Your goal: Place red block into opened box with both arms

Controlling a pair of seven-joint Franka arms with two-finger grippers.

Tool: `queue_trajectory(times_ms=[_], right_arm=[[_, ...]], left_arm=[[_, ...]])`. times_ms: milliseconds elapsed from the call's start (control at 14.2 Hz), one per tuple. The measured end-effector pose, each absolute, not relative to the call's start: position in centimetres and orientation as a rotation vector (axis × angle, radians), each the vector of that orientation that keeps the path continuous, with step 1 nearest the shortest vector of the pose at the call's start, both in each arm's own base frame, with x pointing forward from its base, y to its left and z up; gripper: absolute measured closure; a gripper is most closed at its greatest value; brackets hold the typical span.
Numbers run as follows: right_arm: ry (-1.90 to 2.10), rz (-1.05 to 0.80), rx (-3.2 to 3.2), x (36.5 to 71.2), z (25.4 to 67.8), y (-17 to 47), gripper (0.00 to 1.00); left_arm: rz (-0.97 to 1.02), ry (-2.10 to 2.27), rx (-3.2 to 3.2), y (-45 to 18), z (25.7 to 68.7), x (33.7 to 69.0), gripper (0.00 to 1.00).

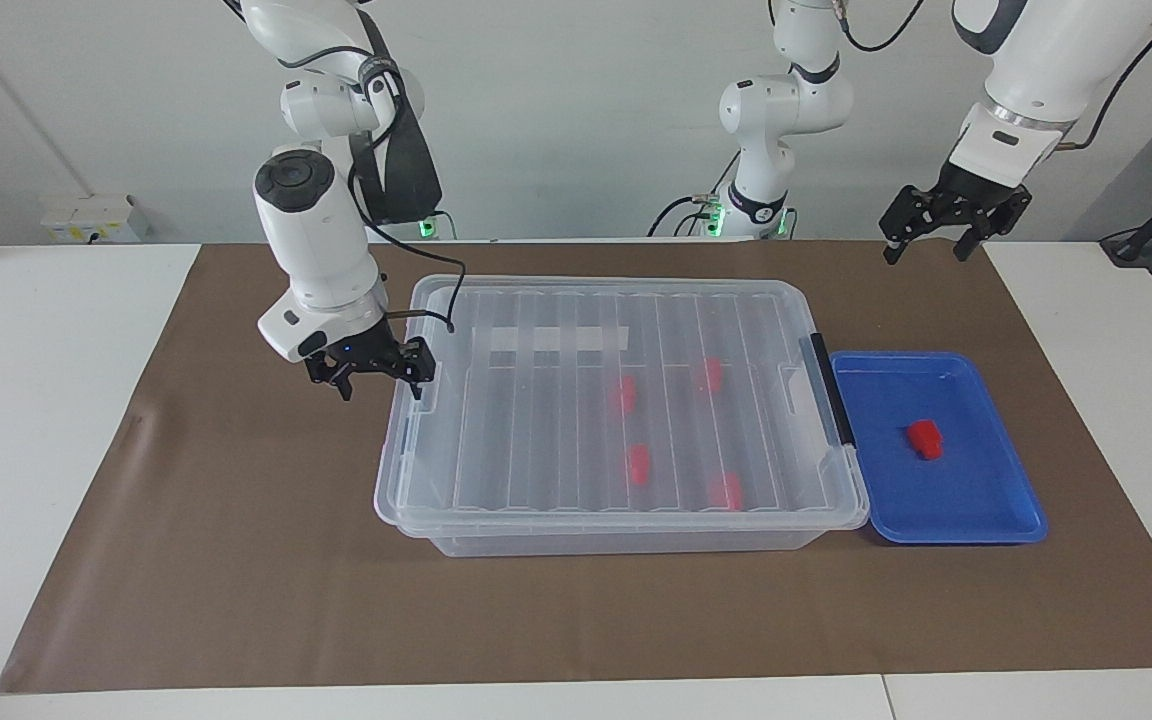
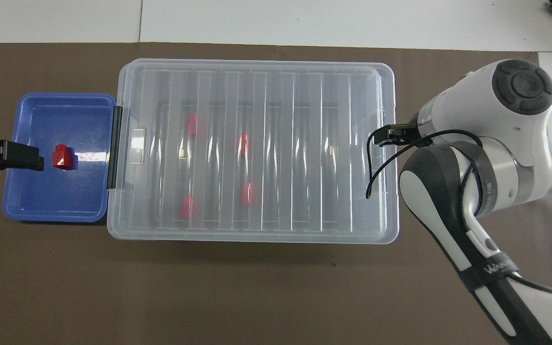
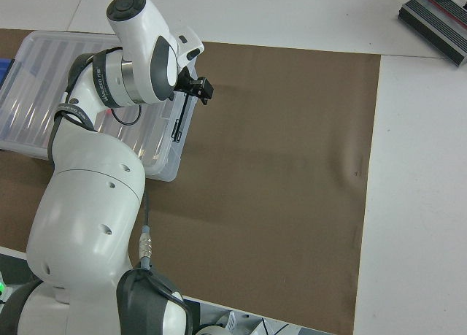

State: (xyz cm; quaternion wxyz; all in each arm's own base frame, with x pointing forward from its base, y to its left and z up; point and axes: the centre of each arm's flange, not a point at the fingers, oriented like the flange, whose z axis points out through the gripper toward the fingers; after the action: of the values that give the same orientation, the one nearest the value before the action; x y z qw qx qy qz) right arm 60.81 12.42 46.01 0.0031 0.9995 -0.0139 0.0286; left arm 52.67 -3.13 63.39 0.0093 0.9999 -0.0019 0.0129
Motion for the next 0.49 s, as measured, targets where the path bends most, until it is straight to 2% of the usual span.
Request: queue_trajectory(times_ms=[493], right_arm=[[-0.003, 0.109, 3.046, 61.0, 45.8, 11.1, 0.0]], left_arm=[[0.152, 0.078, 3.12, -0.5, 61.9, 53.7, 0.0]])
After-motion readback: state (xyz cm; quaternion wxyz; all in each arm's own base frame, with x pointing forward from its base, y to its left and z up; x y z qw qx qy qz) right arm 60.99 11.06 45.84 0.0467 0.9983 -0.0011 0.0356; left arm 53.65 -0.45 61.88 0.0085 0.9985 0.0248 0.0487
